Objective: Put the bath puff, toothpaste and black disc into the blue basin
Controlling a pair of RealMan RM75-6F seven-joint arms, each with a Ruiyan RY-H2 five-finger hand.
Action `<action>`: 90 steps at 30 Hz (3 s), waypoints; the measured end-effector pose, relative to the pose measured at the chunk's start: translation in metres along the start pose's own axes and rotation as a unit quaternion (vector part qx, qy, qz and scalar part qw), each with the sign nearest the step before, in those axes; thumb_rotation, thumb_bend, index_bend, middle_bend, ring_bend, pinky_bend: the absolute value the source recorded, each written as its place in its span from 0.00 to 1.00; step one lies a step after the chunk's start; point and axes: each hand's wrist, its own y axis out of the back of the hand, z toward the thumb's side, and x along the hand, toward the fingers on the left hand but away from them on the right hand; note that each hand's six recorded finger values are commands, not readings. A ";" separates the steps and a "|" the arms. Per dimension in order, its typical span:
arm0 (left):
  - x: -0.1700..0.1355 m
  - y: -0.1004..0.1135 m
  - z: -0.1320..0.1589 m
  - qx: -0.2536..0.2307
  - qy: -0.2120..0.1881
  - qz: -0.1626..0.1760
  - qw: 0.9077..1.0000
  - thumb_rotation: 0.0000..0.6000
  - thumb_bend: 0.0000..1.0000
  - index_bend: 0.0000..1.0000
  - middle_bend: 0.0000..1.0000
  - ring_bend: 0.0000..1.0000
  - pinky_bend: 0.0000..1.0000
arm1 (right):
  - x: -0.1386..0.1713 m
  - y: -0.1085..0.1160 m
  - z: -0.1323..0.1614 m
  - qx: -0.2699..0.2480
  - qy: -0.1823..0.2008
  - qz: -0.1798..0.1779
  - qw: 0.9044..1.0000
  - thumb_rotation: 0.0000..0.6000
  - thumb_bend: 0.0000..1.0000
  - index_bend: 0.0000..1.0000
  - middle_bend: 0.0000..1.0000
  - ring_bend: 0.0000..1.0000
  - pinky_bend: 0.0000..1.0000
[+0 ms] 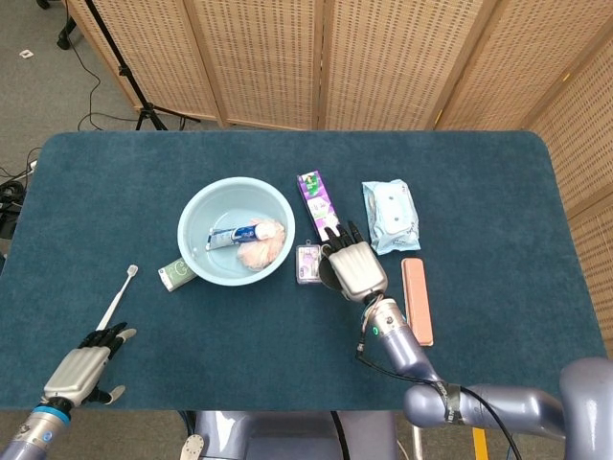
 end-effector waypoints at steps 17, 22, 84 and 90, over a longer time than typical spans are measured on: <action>0.006 0.000 -0.007 -0.022 0.005 -0.012 1.000 1.00 0.28 0.00 0.00 0.00 0.00 | -0.039 0.024 0.044 0.033 0.023 -0.022 0.999 1.00 0.26 0.44 0.09 0.05 0.02; 0.006 -0.002 -0.008 -0.024 0.005 -0.017 1.000 1.00 0.28 0.00 0.00 0.00 0.00 | -0.048 0.037 0.038 0.041 0.011 -0.032 0.999 1.00 0.26 0.44 0.09 0.05 0.02; 0.012 -0.007 -0.007 -0.030 -0.001 -0.030 0.999 1.00 0.28 0.00 0.00 0.00 0.00 | -0.061 0.069 0.059 0.003 0.032 -0.079 0.996 1.00 0.13 0.10 0.00 0.00 0.00; 0.012 -0.003 -0.005 -0.025 -0.001 -0.006 1.000 1.00 0.28 0.00 0.00 0.00 0.00 | -0.040 0.076 0.011 0.000 0.000 -0.077 0.997 1.00 0.13 0.10 0.00 0.00 0.00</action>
